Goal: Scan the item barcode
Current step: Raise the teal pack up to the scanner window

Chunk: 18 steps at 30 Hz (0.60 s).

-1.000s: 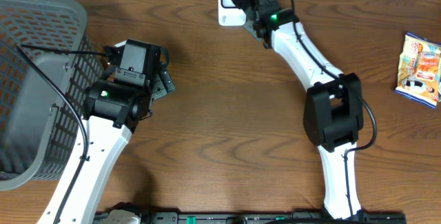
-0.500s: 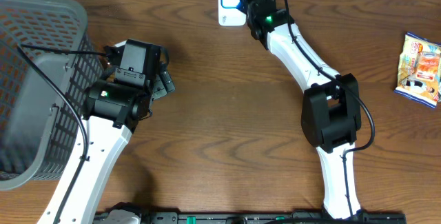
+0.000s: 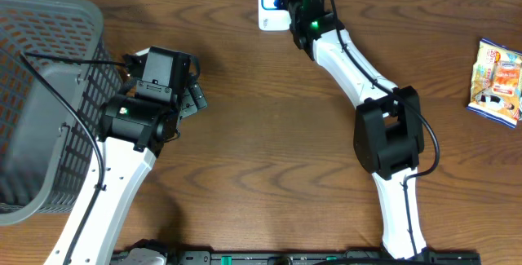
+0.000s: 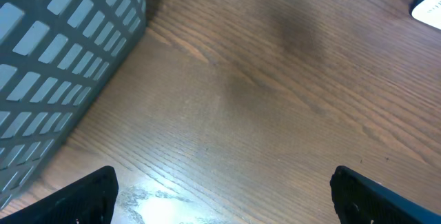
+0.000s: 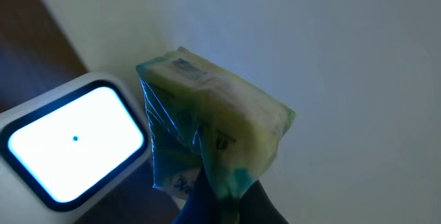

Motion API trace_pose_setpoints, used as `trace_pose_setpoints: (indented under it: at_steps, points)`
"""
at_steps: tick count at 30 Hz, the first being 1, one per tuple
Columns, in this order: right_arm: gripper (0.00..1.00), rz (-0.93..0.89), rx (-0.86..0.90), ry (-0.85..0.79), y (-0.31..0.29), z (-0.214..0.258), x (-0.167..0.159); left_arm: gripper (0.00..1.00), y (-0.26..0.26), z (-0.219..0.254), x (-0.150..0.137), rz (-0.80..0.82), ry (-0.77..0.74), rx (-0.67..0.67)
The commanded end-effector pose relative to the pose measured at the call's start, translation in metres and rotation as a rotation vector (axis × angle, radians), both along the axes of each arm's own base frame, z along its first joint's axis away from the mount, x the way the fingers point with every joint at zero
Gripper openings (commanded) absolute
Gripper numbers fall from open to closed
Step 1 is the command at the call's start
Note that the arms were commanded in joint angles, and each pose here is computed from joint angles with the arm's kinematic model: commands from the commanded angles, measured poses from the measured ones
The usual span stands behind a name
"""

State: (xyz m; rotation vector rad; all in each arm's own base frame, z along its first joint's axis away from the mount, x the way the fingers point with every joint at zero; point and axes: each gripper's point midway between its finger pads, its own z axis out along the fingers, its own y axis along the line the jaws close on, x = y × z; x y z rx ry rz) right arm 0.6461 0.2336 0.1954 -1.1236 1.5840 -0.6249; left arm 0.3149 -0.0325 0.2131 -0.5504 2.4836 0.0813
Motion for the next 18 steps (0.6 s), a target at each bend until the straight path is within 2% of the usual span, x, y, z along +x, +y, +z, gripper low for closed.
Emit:
trace_pose_setpoints:
  at_steps: [1,5,8,13,18]
  points:
    - [0.01,0.032,-0.073,0.018,0.007,-0.016,0.0,0.98,0.004,0.0,0.001,0.003,0.003,0.022]
    - [0.01,0.05,-0.167,0.043,0.008,-0.043,0.002,0.98,0.004,0.0,0.001,0.003,0.004,0.022]
    - [0.01,-0.006,-0.16,0.054,0.002,-0.055,0.004,0.98,0.004,0.0,0.001,0.003,0.003,0.022]
    - [0.01,-0.109,-0.025,0.004,-0.008,-0.039,0.011,0.98,0.004,0.0,0.001,0.003,0.003,0.022]
    - [0.01,-0.226,0.034,-0.067,-0.023,-0.015,0.017,0.98,0.004,0.0,0.001,0.003,0.003,0.022]
